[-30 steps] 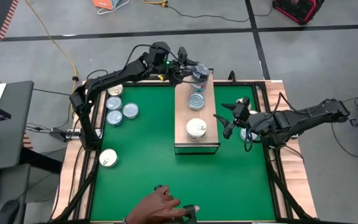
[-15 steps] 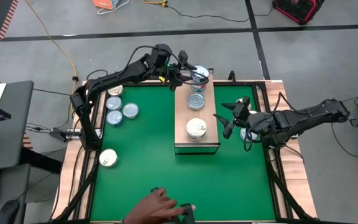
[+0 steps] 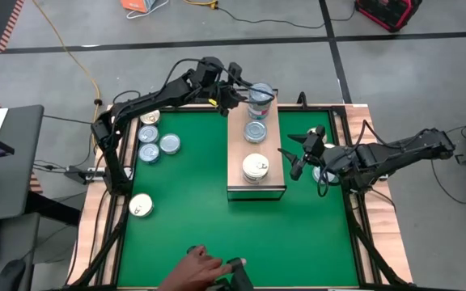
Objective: Stack canned seafood by type on shelf
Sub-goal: Stack the blue tuna can on top of the green tuna can on the shelf, then stack the green tuna can on top of the green tuna can on the shelf
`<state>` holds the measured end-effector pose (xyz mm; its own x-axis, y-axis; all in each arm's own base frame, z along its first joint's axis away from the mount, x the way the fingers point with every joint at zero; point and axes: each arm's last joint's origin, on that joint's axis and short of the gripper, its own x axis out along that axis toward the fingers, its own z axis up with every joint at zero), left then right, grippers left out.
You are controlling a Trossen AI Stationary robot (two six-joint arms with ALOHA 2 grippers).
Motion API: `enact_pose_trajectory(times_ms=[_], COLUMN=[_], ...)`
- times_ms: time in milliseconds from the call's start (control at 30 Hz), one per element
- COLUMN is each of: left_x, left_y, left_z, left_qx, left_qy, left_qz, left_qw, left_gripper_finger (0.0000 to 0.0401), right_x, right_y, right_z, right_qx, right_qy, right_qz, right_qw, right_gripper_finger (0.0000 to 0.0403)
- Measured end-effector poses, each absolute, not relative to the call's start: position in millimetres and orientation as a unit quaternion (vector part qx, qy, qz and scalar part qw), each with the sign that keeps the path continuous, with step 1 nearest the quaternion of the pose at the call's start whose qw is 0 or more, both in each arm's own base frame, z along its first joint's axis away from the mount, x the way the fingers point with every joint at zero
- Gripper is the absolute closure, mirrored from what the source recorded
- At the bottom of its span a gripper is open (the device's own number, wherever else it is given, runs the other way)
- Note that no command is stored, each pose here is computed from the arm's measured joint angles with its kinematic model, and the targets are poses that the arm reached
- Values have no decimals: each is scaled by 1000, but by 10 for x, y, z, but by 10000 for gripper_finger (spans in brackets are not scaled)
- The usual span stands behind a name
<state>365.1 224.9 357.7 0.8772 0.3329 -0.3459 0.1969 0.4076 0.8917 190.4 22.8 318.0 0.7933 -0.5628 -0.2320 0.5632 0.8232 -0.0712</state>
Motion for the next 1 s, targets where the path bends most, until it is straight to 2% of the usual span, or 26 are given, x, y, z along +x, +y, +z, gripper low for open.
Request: enact_pose_trajectory(times_ms=[400,667,800,1000], left_x=[3671,3580,3572,3686], left_y=[2187,2033,1718,981], left_z=[3596,3752,3920,4057], left_qx=[524,468,455,489], left_qy=[271,268,217,183], left_qz=[82,100,46,-14], left_qw=[803,836,863,852], left_gripper_finger=[175,175,182,204], right_x=[1906,1872,1847,1834], right_y=[229,220,221,365], right_z=[3156,3104,3074,3090], right_qx=[-4,-15,-22,-20], right_qy=[133,160,177,166], right_qz=[-296,-297,-297,-260], right_qw=[946,941,938,951], right_gripper_finger=[117,117,117,117])
